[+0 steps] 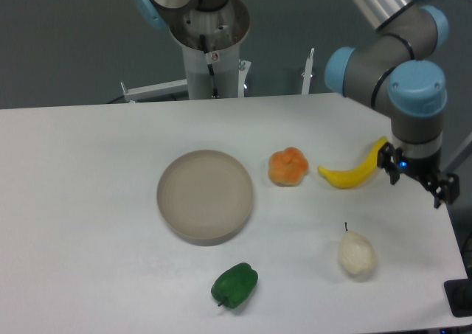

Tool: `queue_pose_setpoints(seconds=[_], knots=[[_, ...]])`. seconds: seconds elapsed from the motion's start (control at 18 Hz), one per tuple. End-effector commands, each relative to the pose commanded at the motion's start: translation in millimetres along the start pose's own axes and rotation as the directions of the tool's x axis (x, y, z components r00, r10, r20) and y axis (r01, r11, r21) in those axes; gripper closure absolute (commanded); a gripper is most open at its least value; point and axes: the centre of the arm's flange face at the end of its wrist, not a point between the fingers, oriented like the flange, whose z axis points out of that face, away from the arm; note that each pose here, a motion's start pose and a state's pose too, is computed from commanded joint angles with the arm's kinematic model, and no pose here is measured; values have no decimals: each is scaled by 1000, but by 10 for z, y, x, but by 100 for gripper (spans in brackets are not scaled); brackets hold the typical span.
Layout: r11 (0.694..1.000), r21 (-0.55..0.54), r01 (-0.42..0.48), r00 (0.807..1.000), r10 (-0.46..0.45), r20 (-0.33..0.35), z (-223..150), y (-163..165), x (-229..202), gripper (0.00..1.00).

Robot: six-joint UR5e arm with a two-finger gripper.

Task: Pick up the banana from the table
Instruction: 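Move the gripper up and over the yellow banana, then lower the open gripper onto the banana and close on it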

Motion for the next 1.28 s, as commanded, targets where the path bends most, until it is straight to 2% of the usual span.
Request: queue_pose_setpoints(seconds=[0.28,0.61,0.83,1.28], knots=[[1000,5,13,995,-12,-95,367,56,366,0],[997,60,57,990,-48,-135,588,20,545,0],[996,64,67,992,-60,-111,754,-7,515,0],[996,63,68,990,-60,-130,880,-20,560,0]])
